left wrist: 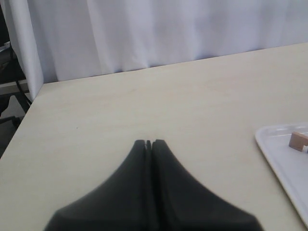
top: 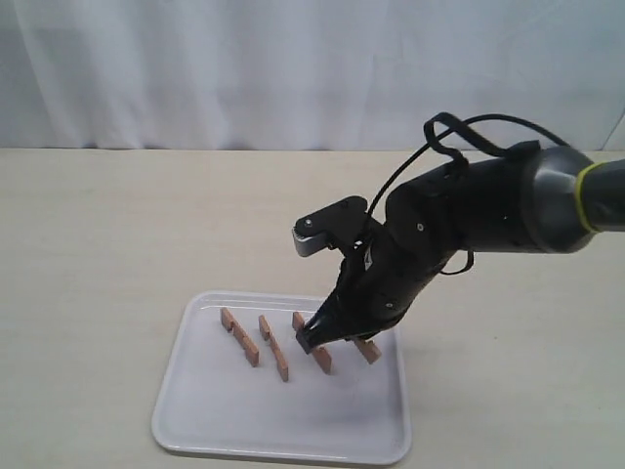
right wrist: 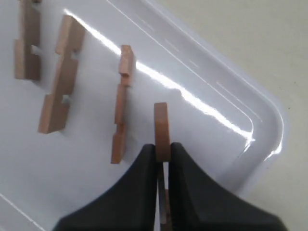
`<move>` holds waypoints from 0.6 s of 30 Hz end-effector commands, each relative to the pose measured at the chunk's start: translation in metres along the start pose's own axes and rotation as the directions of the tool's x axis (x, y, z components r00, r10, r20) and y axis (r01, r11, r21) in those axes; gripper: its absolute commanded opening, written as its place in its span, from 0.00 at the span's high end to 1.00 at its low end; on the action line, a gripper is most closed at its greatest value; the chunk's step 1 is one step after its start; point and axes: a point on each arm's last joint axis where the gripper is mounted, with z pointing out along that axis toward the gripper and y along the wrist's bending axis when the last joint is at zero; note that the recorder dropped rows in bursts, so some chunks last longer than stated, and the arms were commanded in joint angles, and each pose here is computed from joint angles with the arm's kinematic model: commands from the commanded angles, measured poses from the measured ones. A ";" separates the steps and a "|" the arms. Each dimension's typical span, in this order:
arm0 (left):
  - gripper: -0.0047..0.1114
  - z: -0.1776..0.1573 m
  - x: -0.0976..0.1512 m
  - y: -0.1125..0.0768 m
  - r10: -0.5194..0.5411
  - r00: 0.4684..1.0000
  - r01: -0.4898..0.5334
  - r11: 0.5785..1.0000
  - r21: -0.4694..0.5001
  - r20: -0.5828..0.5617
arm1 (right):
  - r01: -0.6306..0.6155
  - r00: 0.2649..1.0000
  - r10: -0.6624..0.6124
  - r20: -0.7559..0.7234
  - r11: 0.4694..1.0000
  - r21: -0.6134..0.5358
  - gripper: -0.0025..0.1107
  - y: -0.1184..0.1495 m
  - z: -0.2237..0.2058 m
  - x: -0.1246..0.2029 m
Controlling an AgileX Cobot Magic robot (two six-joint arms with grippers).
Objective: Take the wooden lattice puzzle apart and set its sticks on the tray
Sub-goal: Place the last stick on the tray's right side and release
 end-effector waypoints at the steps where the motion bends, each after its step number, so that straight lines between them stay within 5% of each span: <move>1: 0.96 0.000 0.000 0.000 -0.007 1.000 0.007 1.000 -0.003 0.008 | -0.009 1.000 0.009 -0.006 1.000 0.007 0.94 -0.004 0.018 -0.001; 7: 0.96 0.000 0.000 0.000 -0.007 1.000 0.007 1.000 -0.003 0.008 | -0.024 0.999 0.024 0.035 1.000 0.003 0.93 -0.003 0.024 -0.005; 18: 0.96 0.000 0.000 0.000 -0.007 1.000 0.007 1.000 -0.003 0.008 | -0.045 0.997 0.045 0.059 0.999 -0.002 0.59 -0.003 0.013 -0.011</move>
